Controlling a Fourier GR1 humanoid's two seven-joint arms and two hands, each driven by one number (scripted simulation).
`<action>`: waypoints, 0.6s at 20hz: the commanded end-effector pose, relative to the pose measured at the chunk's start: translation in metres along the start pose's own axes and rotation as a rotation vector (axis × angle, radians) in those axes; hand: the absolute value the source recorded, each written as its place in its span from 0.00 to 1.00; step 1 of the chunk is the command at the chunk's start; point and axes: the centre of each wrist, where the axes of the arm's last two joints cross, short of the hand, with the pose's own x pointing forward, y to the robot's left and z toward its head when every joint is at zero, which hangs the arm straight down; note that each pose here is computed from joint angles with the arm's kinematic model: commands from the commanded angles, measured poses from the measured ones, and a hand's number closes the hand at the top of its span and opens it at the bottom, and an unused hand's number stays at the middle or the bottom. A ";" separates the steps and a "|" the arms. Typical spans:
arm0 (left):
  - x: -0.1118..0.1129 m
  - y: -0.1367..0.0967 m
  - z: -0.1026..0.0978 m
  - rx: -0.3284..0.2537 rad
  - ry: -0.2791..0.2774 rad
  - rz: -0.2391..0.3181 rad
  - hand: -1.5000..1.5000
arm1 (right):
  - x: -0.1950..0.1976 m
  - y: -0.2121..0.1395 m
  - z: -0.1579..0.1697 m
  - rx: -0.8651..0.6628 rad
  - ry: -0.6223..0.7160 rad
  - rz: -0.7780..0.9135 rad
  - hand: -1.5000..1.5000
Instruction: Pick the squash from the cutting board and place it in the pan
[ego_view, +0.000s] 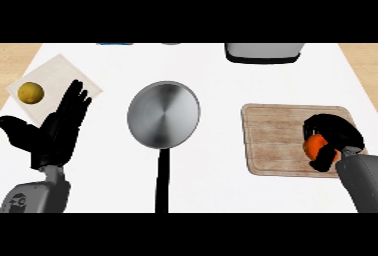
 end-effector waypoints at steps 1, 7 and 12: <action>-0.010 -0.006 0.009 -0.004 0.005 -0.004 0.50 | 0.004 -0.009 0.009 -0.115 0.006 -0.030 1.00; 0.004 -0.004 -0.003 -0.059 0.001 -0.008 0.50 | 0.219 0.005 0.028 -0.248 -0.217 -0.033 1.00; 0.010 -0.024 -0.006 -0.132 -0.008 -0.009 0.50 | 0.278 -0.022 0.053 -0.433 -0.239 0.055 1.00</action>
